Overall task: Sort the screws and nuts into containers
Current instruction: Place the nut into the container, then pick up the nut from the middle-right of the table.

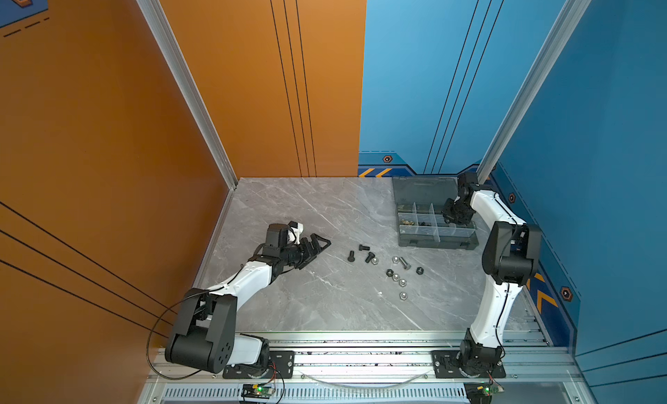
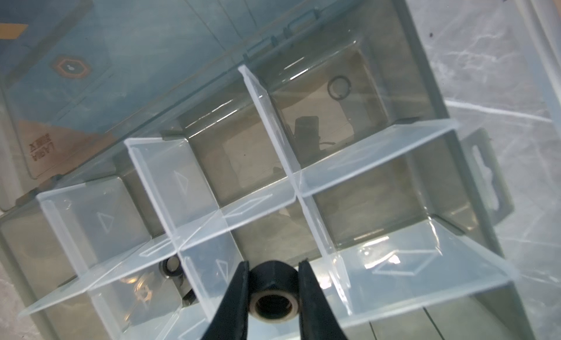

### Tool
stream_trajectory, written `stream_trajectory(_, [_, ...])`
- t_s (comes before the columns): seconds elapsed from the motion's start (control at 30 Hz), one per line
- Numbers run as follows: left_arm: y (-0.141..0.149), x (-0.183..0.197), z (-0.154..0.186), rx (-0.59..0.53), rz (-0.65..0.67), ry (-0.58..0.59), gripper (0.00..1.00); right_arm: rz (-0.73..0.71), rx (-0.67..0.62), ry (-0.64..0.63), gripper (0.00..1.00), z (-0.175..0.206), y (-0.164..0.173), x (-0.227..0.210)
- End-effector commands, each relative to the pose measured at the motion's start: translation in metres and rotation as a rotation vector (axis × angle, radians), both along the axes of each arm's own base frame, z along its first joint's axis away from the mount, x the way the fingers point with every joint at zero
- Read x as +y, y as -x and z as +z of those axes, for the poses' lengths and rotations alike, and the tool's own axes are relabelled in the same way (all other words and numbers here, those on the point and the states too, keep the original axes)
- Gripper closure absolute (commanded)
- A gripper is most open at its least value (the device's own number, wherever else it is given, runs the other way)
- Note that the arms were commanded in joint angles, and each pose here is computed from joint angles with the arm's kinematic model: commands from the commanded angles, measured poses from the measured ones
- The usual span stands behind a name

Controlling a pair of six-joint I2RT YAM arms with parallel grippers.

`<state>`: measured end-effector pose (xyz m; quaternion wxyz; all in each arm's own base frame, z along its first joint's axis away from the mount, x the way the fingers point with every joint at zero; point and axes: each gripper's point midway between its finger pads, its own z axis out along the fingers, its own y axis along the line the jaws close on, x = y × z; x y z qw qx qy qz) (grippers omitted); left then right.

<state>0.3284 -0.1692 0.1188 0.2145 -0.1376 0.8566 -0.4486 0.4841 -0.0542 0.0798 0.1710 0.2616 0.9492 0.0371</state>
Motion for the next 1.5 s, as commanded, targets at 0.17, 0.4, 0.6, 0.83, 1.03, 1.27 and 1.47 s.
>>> stream_trajectory(0.17, [-0.005,0.0,0.013,-0.031,0.003,-0.007,0.02,-0.002,-0.008,0.003,0.6,0.013,-0.001,-0.003])
stream_trajectory(0.4, [-0.003,0.001,0.015,-0.035,0.004,-0.008,0.02,0.047,-0.073,-0.001,0.52,0.063,0.02,0.016])
stream_trajectory(0.6, [-0.003,0.001,0.014,-0.029,0.011,-0.009,0.02,0.101,-0.047,-0.039,0.49,0.077,0.069,0.054])
stream_trajectory(0.83, [-0.002,0.003,0.018,-0.025,0.009,-0.046,0.02,0.157,0.058,-0.054,0.47,0.05,0.131,0.098])
stream_trajectory(1.03, [-0.003,-0.001,0.018,-0.026,0.006,-0.04,0.02,0.179,0.155,0.016,0.46,0.015,0.169,0.118])
stream_trajectory(1.27, [-0.004,-0.003,0.017,-0.025,-0.004,-0.039,0.02,0.151,0.215,0.014,0.46,-0.019,0.18,0.13])
stream_trajectory(1.47, [-0.003,-0.003,0.013,-0.018,-0.009,-0.04,0.02,0.142,0.258,0.022,0.47,-0.042,0.183,0.135])
